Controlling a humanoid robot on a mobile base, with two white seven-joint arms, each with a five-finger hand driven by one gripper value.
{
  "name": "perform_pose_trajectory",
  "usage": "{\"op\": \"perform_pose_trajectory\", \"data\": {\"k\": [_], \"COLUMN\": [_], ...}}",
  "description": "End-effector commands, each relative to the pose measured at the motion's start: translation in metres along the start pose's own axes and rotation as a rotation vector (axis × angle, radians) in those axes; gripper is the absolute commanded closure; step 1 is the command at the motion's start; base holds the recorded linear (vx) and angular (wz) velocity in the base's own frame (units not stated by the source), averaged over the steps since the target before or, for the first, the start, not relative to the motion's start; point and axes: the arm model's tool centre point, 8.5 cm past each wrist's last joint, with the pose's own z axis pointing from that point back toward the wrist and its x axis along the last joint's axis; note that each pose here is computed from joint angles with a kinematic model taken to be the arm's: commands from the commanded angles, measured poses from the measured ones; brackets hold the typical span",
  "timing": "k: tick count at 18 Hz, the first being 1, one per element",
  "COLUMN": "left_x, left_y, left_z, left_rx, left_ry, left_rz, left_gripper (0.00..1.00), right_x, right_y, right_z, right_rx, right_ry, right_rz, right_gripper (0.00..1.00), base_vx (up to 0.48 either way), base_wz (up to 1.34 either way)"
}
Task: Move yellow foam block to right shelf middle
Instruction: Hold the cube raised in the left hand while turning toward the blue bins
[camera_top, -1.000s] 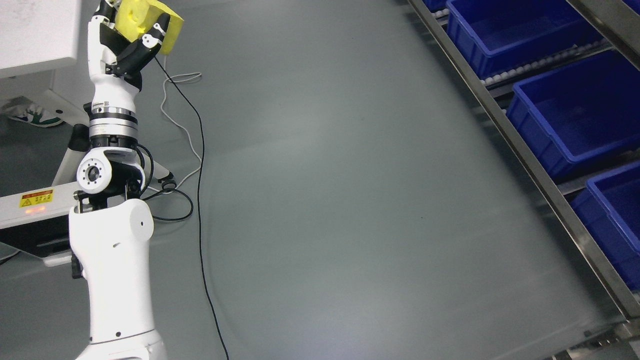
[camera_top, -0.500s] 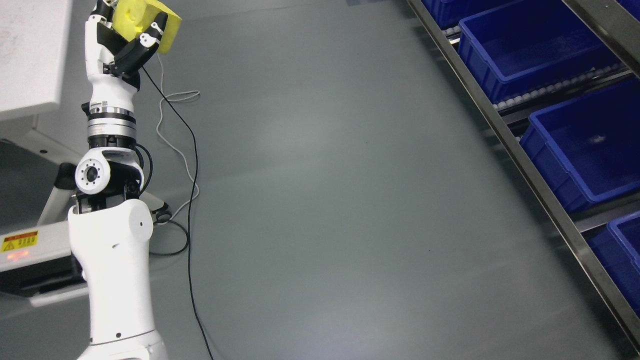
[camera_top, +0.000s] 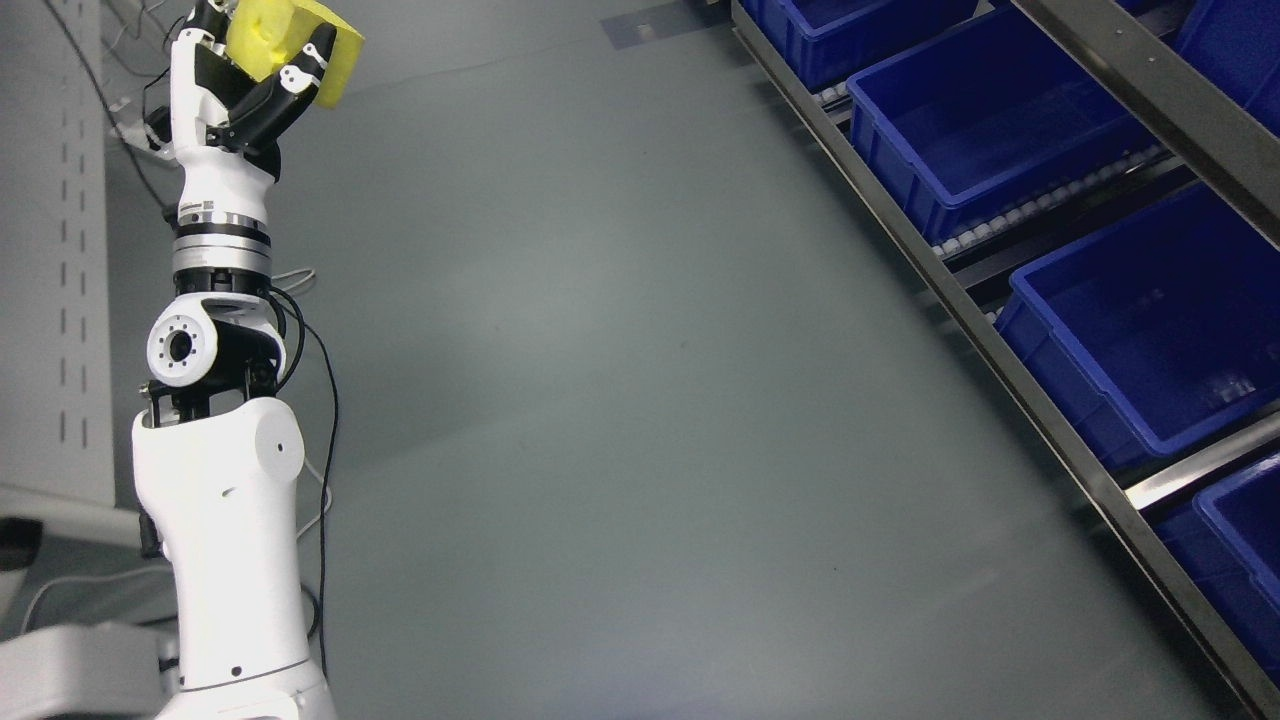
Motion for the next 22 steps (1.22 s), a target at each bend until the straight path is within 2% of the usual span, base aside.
{"op": "perform_pose_trajectory", "data": {"k": [1,14,22], "left_x": [0.007,0.011,0.034], "left_y": [0.005,0.002,-0.081], "left_z": [0.001,0.006,-0.006], "left_rx": [-0.001,-0.016,-0.245], "left_ry": [-0.015,-0.025,-0.09], "left_rz": [-0.019,-0.024,-0.027], "left_gripper": [0.59,0.58,0.55], "right_x": [0.006,0.006,0.006], "right_y": [-0.011,-0.011,-0.011], "right_z": [-0.001,-0.001,-0.001], "right_rx": [-0.017,-0.017,-0.017], "right_ry": [-0.017,-0.017,-0.017], "right_rz": [0.004,0.004,0.004], "right_gripper": [0.0,0.0,0.0], "base_vx": [0.483,0.526,0.461], "base_wz": [-0.32,-0.17,-0.38]}}
